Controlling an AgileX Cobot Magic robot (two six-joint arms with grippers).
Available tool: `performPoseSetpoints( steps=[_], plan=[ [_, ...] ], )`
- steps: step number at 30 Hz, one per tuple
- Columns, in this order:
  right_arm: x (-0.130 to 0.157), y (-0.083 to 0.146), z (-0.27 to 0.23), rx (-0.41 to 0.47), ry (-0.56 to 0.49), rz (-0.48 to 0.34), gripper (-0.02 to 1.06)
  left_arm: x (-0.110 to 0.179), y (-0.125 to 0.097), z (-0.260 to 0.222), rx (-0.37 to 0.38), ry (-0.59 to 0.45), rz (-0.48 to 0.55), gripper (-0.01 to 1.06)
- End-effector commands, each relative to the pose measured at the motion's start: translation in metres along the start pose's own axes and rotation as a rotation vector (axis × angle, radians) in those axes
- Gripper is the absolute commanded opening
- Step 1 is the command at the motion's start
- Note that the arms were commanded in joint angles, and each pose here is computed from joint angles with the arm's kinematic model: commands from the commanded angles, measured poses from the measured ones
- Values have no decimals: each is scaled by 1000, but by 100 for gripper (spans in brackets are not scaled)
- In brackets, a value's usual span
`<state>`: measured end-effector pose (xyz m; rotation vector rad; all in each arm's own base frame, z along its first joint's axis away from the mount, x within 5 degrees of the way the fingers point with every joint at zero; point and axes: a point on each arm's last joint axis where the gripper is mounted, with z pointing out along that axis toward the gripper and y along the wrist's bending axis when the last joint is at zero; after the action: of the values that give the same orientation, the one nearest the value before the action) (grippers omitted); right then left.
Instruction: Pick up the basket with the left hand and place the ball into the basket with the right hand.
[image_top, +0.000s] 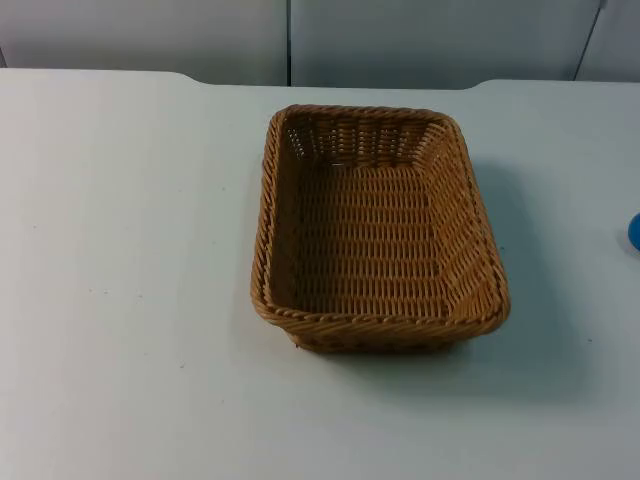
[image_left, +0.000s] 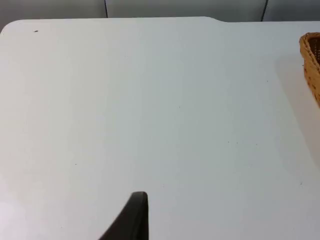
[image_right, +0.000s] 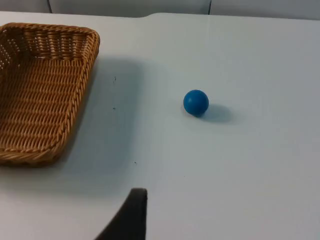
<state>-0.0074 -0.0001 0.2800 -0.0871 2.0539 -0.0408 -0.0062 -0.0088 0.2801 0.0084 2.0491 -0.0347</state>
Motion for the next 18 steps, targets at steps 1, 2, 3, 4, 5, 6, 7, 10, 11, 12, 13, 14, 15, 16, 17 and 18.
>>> performPoseSetpoints(
  steps=[1, 2, 3, 4, 5, 6, 7, 10, 11, 12, 13, 14, 15, 16, 17, 18],
  plan=[
    [1, 0, 1, 7, -6, 4, 105, 0, -2, 0, 13, -11, -17, 105],
    [1, 0, 1, 7, -6, 4, 105, 0, -3, 0, 23, -14, -23, 105],
    [1, 0, 1, 7, -6, 4, 105, -1, -3, 0, 29, -17, -26, 105],
    [1, 0, 1, 7, -6, 4, 105, -1, -4, -1, 38, -20, -31, 105],
    [1, 0, 1, 7, -6, 4, 105, -1, -4, -1, 38, -20, -31, 105],
    [1, 0, 1, 7, -6, 4, 105, -1, -5, -1, 47, -22, -36, 105],
    [1, 0, 1, 7, -6, 4, 105, -2, -6, 0, 62, -19, -45, 105],
    [1, 0, 1, 7, -6, 4, 105, -10, -8, 4, 87, 7, -65, 105],
    [1, 0, 1, 7, -6, 4, 105, -14, -8, 5, 89, 17, -68, 105],
    [1, 0, 1, 7, -6, 4, 105, -20, -7, 5, 88, 18, -70, 105],
    [1, 0, 1, 7, -6, 4, 105, -26, -7, 6, 87, 23, -71, 105],
    [1, 0, 1, 7, -6, 4, 105, -32, -7, 7, 86, 20, -73, 105],
    [1, 0, 1, 7, -6, 4, 105, -39, -6, 8, 84, 12, -76, 105],
    [1, 0, 1, 7, -6, 4, 105, -39, -6, 8, 84, 12, -76, 105],
    [1, 0, 1, 7, -6, 4, 105, -45, -6, 9, 82, 10, -78, 105],
    [1, 0, 1, 7, -6, 4, 105, -53, -5, 10, 81, 7, -80, 105]
  ],
)
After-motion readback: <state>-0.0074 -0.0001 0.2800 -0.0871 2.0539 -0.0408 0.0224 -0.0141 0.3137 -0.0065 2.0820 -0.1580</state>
